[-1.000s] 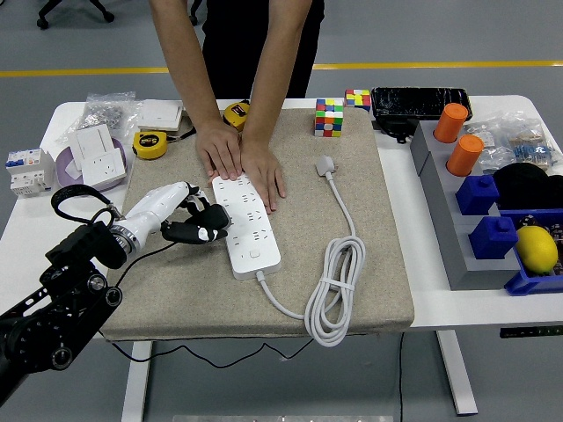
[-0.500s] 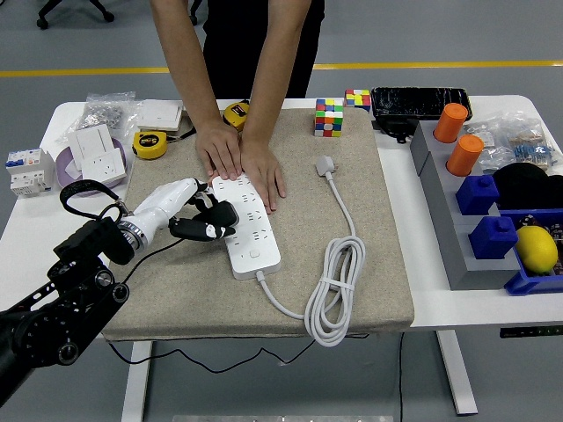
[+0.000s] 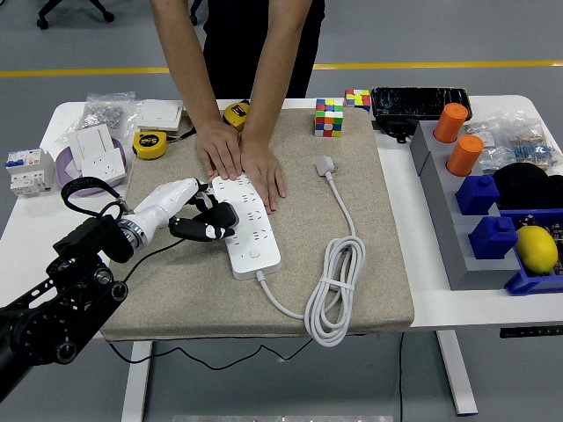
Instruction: Pick up the plug,place it near the board,insert it into the board,press the button
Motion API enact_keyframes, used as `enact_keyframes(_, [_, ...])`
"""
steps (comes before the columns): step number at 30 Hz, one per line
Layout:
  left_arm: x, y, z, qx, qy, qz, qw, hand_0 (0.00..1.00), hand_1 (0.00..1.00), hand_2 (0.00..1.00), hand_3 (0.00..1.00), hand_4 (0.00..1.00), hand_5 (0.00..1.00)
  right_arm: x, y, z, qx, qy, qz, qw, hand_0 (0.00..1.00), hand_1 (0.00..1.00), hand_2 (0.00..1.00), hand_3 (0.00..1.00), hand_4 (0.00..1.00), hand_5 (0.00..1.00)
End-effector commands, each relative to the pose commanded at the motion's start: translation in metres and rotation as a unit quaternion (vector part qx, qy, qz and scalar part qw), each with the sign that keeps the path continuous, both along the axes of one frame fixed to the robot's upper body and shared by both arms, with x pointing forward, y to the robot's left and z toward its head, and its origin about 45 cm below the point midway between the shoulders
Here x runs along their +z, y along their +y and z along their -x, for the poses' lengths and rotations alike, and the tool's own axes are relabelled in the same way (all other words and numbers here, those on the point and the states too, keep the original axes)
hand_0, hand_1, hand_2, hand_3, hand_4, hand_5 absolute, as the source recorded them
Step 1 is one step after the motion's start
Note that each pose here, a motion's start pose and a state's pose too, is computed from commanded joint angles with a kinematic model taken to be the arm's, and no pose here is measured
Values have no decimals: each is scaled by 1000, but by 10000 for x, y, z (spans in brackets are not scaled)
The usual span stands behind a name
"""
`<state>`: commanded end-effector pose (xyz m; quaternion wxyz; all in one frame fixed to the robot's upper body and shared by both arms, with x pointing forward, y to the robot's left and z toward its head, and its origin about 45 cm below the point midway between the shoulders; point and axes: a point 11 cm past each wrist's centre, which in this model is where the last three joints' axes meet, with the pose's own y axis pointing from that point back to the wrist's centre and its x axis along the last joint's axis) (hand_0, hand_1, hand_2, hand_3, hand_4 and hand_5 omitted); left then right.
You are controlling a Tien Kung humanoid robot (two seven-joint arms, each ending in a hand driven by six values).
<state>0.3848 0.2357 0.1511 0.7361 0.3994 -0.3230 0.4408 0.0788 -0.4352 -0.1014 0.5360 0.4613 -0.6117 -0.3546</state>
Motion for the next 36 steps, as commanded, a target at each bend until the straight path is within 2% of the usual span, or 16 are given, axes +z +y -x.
enact_keyframes(6, [-36, -15, 17, -4, 8, -3, 1000, 607, 570, 451, 493, 544, 2, 2, -4, -2, -1, 0, 0, 1000, 876, 729, 719, 726, 998, 689])
enact_keyframes(36, [-89, 33, 33, -10, 15, -29, 999, 612, 584, 466, 511, 557, 2, 3, -18, 19, 1, 2, 2, 1000, 875, 729, 719, 726, 998, 688])
